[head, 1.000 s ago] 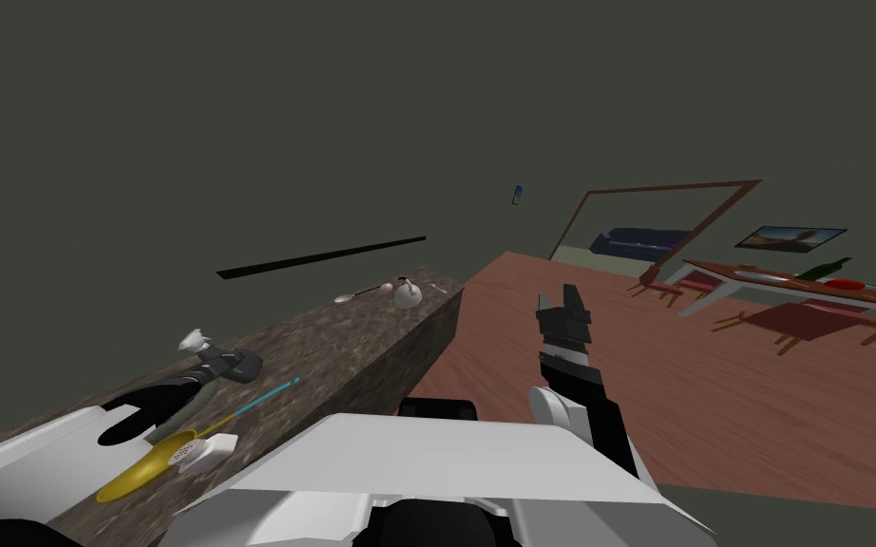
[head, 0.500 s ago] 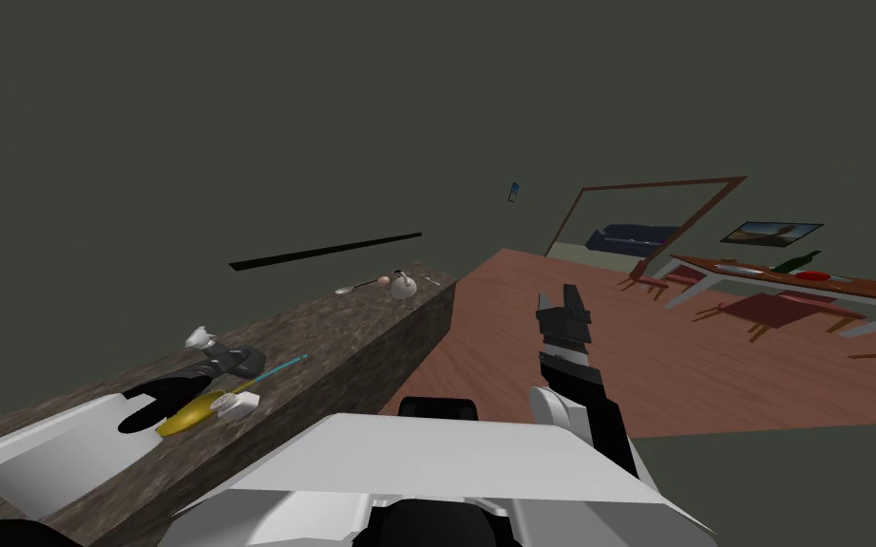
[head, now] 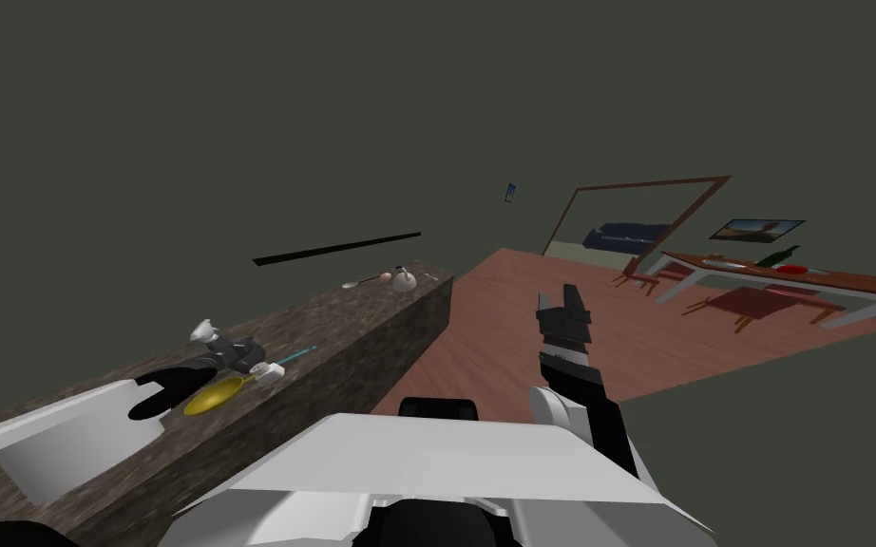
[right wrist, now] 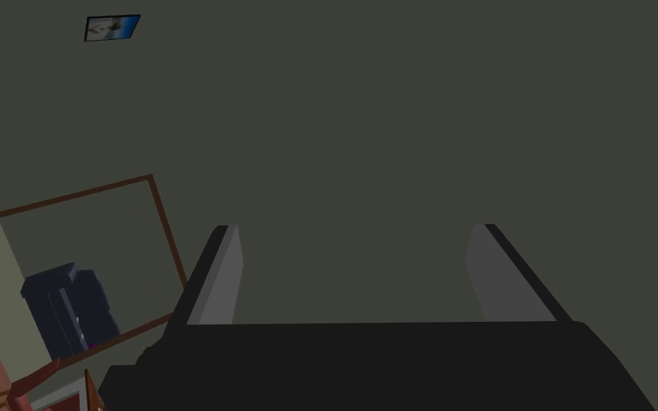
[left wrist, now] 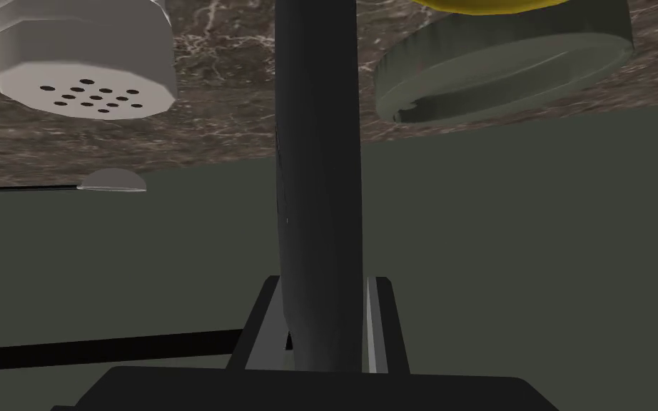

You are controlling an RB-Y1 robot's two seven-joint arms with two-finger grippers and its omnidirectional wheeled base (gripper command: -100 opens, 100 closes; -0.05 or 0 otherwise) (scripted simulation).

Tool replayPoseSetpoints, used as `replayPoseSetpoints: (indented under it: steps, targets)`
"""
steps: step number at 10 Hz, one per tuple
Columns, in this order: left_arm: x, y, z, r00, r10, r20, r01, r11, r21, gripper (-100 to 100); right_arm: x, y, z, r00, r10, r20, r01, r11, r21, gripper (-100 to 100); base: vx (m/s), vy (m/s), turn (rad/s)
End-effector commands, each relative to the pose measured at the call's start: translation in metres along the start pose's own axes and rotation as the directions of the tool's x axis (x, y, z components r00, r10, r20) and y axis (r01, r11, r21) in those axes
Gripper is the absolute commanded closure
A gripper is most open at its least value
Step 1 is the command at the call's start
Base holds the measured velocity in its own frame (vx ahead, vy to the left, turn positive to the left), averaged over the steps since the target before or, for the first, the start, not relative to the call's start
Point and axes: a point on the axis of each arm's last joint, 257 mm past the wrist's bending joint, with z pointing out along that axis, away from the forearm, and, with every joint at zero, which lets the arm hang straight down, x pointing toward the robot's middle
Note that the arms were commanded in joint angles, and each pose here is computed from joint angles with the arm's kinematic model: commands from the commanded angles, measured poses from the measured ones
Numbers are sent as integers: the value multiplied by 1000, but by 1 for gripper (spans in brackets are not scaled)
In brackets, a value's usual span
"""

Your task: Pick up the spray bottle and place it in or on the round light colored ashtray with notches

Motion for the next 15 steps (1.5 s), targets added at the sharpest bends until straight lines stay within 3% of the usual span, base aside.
replayPoseSetpoints:
  steps: [1, 9, 10, 11, 15]
  targets:
    - [-9, 3, -2, 1000, -11, 5, 11, 1000, -3, 100, 0, 0, 0, 1000, 0, 0, 0, 1000, 0, 0, -62, 113, 10]
    - [-49, 19, -7, 997, -75, 30, 75, 997, 0, 100, 0, 0, 0, 1000, -1, 0, 1, 1000, 0, 0, 56, 191, 26]
    - [-47, 18, -6, 997, -68, 28, 68, 998, -3, 100, 0, 0, 0, 1000, -1, 0, 1, 1000, 0, 0, 40, 92, 0]
    - [-48, 18, -6, 997, -68, 31, 68, 998, -4, -100, 0, 0, 0, 1000, 0, 0, 0, 1000, 0, 0, 6, 19, -4]
    - [-49, 18, -6, 997, -68, 31, 68, 998, -4, -100, 0, 0, 0, 1000, 0, 0, 0, 1000, 0, 0, 1, 2, 0]
